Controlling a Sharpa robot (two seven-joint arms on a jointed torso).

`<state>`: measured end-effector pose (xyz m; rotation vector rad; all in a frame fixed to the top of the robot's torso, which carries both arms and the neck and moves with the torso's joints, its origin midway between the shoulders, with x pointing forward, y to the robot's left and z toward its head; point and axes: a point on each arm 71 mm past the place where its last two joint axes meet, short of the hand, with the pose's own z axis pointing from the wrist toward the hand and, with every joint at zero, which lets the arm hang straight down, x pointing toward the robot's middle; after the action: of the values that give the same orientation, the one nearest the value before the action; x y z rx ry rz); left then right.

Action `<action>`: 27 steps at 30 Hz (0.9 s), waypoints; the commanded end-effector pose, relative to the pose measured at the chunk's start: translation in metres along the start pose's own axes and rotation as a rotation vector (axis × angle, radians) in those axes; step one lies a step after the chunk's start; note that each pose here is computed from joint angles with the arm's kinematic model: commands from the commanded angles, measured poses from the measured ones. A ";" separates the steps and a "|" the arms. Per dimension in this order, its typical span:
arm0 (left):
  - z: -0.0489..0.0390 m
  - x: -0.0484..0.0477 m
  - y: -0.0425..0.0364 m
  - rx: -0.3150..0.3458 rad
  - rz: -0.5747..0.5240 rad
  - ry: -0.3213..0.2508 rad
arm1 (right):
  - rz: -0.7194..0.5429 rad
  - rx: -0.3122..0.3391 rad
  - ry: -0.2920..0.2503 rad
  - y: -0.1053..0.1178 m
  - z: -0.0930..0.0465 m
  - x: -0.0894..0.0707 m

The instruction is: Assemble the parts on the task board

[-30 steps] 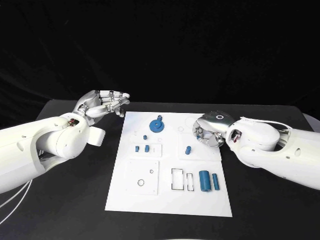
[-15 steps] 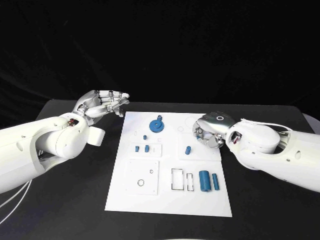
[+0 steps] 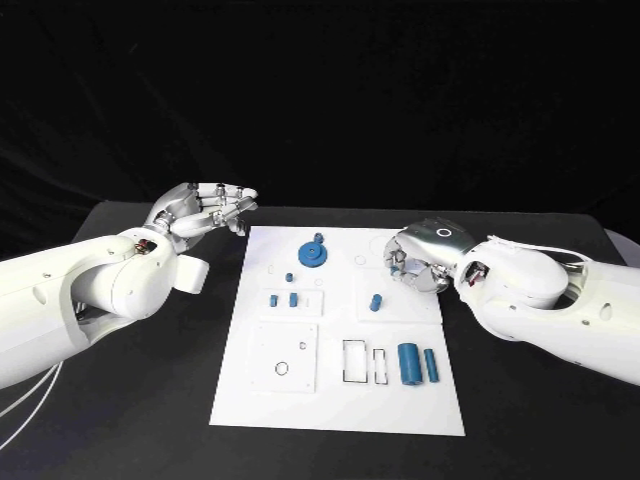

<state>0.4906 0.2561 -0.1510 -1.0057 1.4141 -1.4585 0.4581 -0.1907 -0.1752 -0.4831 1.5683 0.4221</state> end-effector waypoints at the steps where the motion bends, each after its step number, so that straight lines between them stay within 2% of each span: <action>1: 0.0006 0.0003 -0.0005 0.002 -0.005 0.000 | 0.008 -0.005 -0.034 0.002 -0.003 -0.005; 8: 0.0010 -0.0004 -0.0001 0.001 -0.004 -0.003 | 0.049 -0.030 -0.056 0.012 -0.011 -0.014; 18: 0.0031 0.0021 0.0004 0.002 -0.006 0.002 | 0.164 -0.170 -0.138 0.060 -0.018 -0.029; 22: 0.0042 0.0039 0.0006 0.002 -0.007 0.006 | 0.198 -0.222 -0.144 0.080 -0.017 -0.028; 27: 0.0058 0.0063 0.0011 0.003 -0.009 0.011 | 0.232 -0.282 -0.115 0.104 -0.010 -0.015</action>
<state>0.4940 0.2504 -0.1526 -1.0061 1.4187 -1.4616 0.3954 -0.1120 -0.1584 -0.4816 1.4701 0.8025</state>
